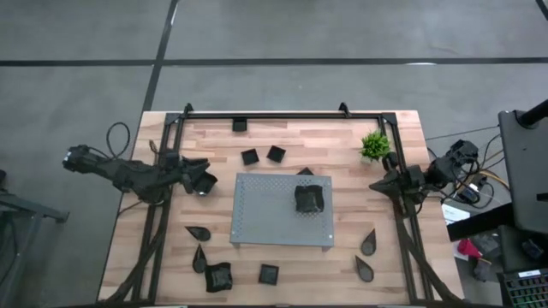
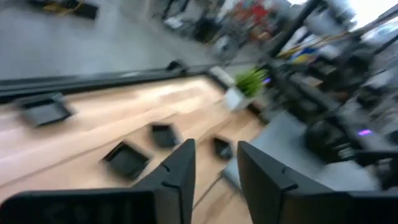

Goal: Pick & Place Mini shaped plates
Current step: Stack the top black distorted square plate on top of the black distorted square plate on the shelf

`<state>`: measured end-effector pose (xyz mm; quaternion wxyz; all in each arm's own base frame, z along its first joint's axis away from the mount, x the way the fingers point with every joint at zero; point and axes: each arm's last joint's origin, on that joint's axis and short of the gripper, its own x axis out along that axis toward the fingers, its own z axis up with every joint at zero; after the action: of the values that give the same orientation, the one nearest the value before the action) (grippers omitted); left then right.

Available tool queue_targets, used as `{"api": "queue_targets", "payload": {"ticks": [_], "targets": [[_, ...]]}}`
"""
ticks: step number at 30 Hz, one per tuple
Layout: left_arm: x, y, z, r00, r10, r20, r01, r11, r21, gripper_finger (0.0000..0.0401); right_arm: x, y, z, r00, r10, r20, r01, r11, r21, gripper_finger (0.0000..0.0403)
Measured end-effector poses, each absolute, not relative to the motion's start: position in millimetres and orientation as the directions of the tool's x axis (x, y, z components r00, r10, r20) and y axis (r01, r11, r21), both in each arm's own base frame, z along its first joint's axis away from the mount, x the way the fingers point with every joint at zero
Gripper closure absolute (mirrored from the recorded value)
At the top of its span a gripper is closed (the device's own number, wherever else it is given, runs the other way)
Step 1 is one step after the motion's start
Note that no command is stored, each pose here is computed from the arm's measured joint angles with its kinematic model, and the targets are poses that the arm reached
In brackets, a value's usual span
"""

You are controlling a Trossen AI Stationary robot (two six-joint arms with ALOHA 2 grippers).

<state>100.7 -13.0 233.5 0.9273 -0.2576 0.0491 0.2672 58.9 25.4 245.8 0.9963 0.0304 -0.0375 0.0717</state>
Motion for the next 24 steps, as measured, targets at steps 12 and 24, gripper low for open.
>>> {"api": "queue_targets", "payload": {"ticks": [12,24], "targets": [[114,-1,234,0.657,0.549,-0.517,-0.741,0.597,-0.308,0.023,68,33,216,0.98,0.197,-0.017,-0.197,0.98,-0.007,0.0394],[131,29,228,0.353,0.477,-0.805,-0.88,0.462,-0.111,0.0229,76,37,189,0.987,0.137,-0.081,-0.138,0.99,-0.006,0.0394]]}}
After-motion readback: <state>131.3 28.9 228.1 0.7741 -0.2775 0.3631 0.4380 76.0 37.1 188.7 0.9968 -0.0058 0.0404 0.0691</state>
